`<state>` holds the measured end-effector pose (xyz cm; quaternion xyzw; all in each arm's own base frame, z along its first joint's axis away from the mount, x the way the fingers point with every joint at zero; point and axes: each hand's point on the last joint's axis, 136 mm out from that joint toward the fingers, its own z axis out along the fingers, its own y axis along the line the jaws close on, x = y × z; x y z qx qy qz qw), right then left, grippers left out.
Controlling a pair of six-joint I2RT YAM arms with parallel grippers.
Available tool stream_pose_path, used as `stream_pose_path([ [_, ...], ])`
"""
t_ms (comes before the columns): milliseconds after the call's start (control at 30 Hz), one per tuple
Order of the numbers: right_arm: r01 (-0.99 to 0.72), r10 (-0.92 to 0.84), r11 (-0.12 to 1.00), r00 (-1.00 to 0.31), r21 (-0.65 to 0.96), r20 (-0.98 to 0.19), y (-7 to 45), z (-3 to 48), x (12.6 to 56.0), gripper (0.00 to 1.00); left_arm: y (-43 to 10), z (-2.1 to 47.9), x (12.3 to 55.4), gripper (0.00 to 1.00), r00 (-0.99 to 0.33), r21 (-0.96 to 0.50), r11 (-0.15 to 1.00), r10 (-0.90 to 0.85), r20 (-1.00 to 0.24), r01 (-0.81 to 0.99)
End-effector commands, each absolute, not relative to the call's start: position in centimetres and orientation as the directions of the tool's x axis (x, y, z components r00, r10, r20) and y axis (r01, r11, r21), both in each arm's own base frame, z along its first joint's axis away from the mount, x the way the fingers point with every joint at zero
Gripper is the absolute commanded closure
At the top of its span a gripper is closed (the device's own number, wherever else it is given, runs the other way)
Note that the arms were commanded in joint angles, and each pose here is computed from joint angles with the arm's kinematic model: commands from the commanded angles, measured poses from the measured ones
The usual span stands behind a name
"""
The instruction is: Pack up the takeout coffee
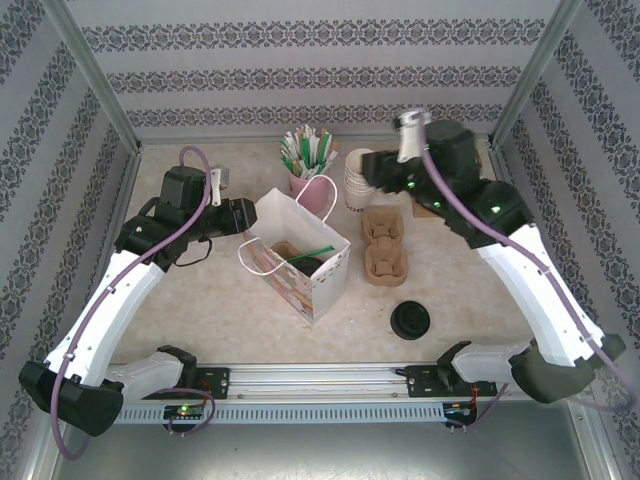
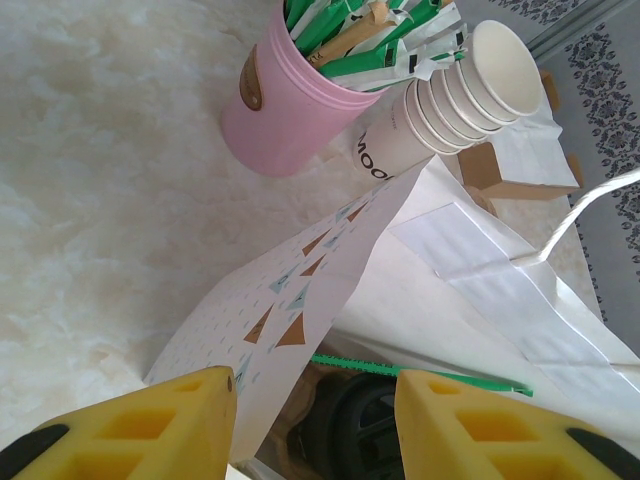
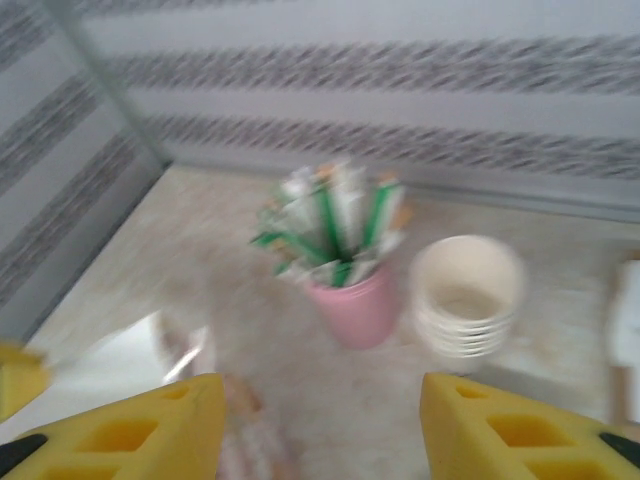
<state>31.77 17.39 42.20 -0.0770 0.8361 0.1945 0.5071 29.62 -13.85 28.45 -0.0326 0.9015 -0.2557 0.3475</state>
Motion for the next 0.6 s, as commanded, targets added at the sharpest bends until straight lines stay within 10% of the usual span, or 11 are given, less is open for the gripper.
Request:
stream_pose_path([
  [0,-0.155,0.140,0.958,-0.478,0.240,-0.867,11.5,40.8,33.9,0.43,-14.2,28.2,29.6,0.53,-0.757,-0.474,0.870,-0.217,-0.617,0.137],
  [567,0.405,0.500,0.865,-0.734,0.294,-0.460,-1.5,17.9,50.0,0.37,-14.9,28.2,29.0,0.53,-0.751,-0.490,0.854,-0.207,-0.627,0.174],
])
